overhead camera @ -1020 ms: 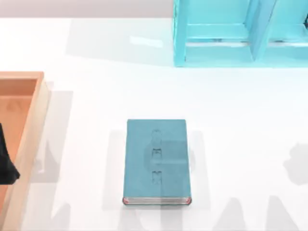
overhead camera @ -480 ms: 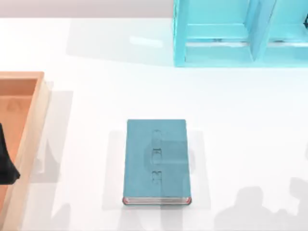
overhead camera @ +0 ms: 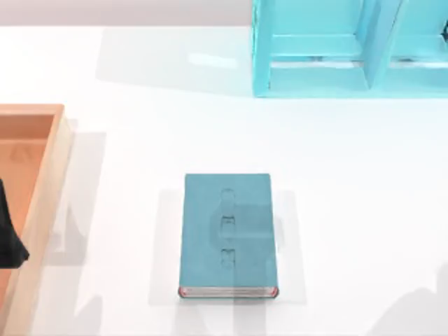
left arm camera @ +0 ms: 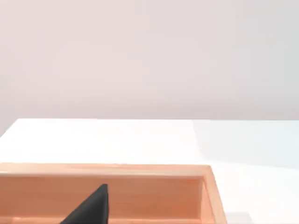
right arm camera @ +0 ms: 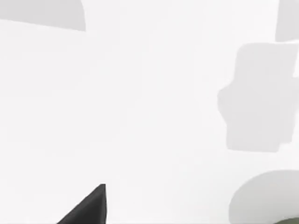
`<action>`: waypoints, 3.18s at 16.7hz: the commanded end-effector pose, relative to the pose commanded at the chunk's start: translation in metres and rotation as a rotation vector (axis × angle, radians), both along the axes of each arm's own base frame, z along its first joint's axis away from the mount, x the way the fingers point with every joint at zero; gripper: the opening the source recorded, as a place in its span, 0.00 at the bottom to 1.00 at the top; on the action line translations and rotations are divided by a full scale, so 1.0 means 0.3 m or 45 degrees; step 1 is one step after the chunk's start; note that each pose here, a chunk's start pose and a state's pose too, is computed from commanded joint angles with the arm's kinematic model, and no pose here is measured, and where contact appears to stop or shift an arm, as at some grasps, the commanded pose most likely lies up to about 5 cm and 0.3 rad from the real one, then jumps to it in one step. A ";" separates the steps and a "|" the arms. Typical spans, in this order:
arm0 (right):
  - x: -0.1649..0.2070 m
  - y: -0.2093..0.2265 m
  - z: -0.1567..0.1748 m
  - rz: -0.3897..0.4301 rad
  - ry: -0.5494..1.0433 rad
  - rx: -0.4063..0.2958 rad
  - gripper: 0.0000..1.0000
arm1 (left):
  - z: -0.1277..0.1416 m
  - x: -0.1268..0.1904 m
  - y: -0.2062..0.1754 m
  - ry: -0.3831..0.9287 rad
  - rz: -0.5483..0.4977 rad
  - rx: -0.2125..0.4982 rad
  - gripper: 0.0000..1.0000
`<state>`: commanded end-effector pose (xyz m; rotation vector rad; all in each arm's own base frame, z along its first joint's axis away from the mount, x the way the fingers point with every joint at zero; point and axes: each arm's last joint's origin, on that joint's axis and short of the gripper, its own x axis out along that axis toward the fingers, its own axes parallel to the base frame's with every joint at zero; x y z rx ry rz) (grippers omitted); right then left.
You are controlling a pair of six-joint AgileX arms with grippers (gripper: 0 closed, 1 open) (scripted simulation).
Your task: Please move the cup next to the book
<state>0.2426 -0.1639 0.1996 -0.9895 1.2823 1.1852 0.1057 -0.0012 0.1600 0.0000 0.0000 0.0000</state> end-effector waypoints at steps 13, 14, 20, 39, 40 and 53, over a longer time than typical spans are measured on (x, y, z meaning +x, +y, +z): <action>0.001 -0.262 0.135 0.198 -0.111 -0.105 1.00 | 0.000 0.000 0.000 0.000 0.000 0.000 1.00; 0.001 -0.263 0.131 0.198 -0.110 -0.105 1.00 | 0.000 0.000 0.000 0.000 0.000 0.000 1.00; 0.011 -0.276 -0.053 0.194 -0.110 -0.108 1.00 | 0.000 0.000 0.000 0.000 0.000 0.000 1.00; -0.001 -0.268 -0.201 0.194 -0.106 -0.103 0.25 | 0.000 0.000 0.000 0.000 0.000 0.000 1.00; -0.001 -0.268 -0.201 0.194 -0.106 -0.103 0.17 | 0.000 0.000 0.000 0.000 0.000 0.000 1.00; 0.002 -0.271 -0.185 0.198 -0.110 -0.107 0.00 | 0.000 0.000 0.000 0.000 0.000 0.000 1.00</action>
